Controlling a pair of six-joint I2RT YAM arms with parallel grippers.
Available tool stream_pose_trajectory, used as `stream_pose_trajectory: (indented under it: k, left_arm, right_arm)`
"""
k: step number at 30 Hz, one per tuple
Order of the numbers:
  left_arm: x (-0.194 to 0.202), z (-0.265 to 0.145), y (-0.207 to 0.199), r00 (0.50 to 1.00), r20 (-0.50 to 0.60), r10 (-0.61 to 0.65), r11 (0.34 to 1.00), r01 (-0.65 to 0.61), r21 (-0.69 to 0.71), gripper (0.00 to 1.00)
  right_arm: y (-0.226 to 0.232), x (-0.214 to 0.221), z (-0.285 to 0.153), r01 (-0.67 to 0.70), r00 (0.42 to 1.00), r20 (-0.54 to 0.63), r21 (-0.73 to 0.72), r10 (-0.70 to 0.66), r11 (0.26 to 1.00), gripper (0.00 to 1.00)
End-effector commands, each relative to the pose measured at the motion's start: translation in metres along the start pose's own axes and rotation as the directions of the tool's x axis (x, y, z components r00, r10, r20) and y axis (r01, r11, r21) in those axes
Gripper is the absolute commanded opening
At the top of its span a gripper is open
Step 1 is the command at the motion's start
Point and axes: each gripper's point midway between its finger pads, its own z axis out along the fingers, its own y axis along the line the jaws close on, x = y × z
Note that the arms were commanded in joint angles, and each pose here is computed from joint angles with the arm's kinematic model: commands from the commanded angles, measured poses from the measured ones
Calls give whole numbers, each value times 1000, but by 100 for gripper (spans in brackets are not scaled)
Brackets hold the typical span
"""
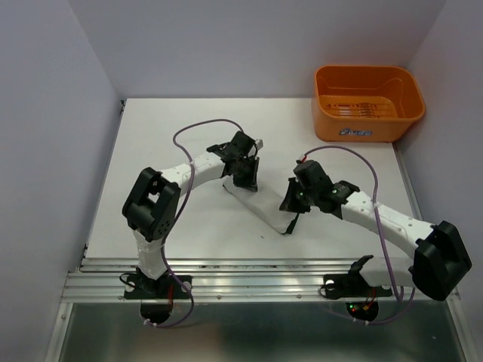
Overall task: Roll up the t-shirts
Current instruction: Roll the T-shirt to the center of the board.
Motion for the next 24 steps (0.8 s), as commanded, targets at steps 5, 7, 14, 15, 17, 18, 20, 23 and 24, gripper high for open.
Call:
stream_pose_trajectory:
  k: [5, 7, 14, 15, 17, 18, 20, 23, 24]
  left_arm:
    - [-39, -48, -4, 992, 127, 2, 999, 2, -32, 0]
    - [-39, -46, 3, 991, 130, -28, 999, 33, -38, 0]
    - [-43, -27, 41, 978, 152, -144, 987, 153, -50, 0]
    - [-38, -20, 50, 977, 139, -162, 983, 172, -67, 0]
    - [-39, -13, 70, 968, 155, -197, 972, 213, -98, 0]
    - [-31, -5, 85, 965, 138, -224, 962, 242, -125, 0]
    - [-19, 8, 97, 959, 112, -260, 953, 274, -130, 0]
    - [-12, 16, 107, 953, 106, -284, 946, 296, -131, 0]
    - [-6, 20, 109, 952, 95, -290, 944, 301, -139, 0]
  right_arm:
    - [59, -49, -2, -57, 991, 110, -157, 75, 986, 5]
    - [65, -49, 4, -115, 985, 102, -199, 137, 973, 6]
    - [65, -46, 38, -306, 926, 114, -337, 361, 890, 4]
    - [69, -50, 39, -308, 916, 131, -375, 379, 874, 4]
    - [46, -34, 56, -361, 900, 120, -335, 420, 870, 5]
    - [37, -31, 64, -383, 888, 132, -319, 441, 867, 4]
    - [13, -11, 78, -398, 890, 123, -261, 439, 879, 4]
    - [-19, 10, 97, -423, 886, 133, -162, 444, 892, 4]
    - [-27, 17, 100, -423, 888, 129, -149, 442, 894, 4]
